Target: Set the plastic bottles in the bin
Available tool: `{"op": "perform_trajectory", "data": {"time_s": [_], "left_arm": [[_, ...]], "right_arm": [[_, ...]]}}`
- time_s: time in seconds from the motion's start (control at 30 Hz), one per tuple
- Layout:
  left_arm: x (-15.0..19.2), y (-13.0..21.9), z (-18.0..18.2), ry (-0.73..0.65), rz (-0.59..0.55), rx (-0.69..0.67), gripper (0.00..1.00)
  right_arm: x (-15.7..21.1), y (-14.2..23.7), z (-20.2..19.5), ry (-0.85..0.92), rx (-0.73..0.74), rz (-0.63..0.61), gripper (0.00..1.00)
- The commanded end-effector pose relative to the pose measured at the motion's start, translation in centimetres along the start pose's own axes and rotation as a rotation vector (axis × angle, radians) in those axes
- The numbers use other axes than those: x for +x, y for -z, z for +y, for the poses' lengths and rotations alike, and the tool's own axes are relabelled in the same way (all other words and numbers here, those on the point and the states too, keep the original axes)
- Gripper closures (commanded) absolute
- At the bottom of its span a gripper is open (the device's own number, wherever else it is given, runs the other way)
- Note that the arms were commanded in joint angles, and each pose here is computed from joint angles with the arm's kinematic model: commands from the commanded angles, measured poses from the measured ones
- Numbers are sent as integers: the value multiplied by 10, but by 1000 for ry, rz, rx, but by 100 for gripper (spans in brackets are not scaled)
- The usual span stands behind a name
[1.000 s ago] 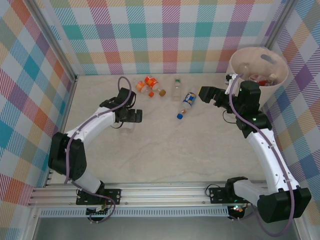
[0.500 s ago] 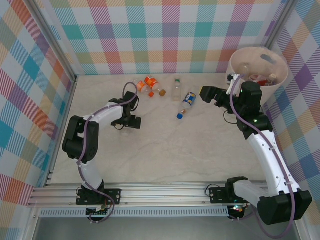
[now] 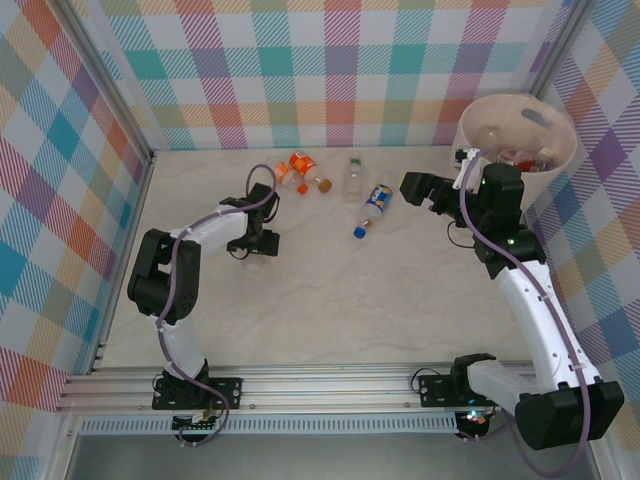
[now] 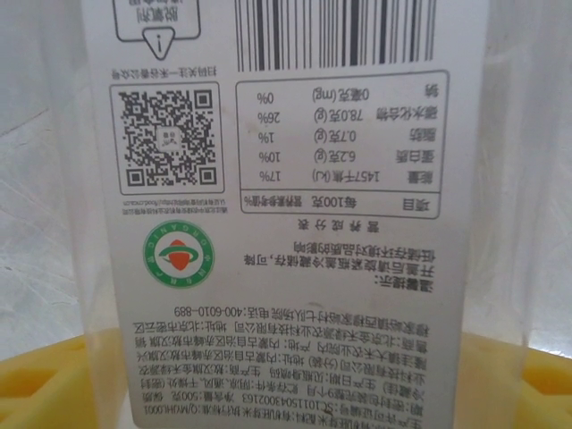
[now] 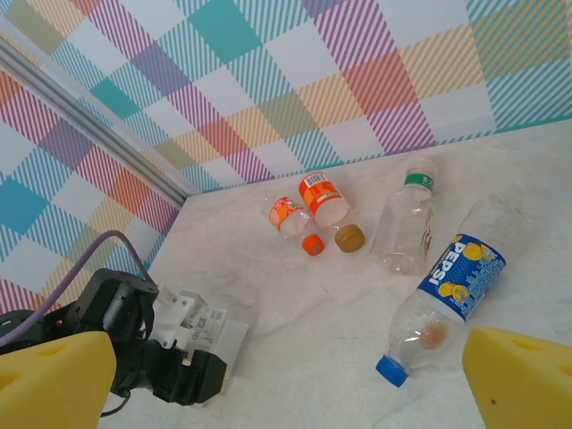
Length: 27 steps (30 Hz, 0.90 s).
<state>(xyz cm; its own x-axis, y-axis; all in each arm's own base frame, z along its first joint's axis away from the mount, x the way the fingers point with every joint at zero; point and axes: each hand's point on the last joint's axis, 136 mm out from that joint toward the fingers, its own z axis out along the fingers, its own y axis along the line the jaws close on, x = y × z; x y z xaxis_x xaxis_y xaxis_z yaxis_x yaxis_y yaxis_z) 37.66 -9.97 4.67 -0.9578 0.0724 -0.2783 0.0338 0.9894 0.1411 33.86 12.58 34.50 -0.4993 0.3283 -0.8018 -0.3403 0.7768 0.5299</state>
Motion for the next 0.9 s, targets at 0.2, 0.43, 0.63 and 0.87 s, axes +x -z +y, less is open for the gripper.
{"op": "perform_trajectory", "data": {"time_s": [0.2, 0.43, 0.63, 0.87], "left_arm": [[-20, 47, -9, 44, -172, 63, 29], [-38, 114, -60, -54, -381, 153, 30], [-45, 170, -117, -183, -555, 245, 30], [-43, 211, -164, -288, -659, 343, 30]], "right_arm": [[12, -7, 25, 4, -145, 59, 0], [27, -29, 32, -75, -183, 117, 0], [44, -54, 39, -145, -181, 187, 0], [56, -73, 42, -238, -202, 237, 0]]}}
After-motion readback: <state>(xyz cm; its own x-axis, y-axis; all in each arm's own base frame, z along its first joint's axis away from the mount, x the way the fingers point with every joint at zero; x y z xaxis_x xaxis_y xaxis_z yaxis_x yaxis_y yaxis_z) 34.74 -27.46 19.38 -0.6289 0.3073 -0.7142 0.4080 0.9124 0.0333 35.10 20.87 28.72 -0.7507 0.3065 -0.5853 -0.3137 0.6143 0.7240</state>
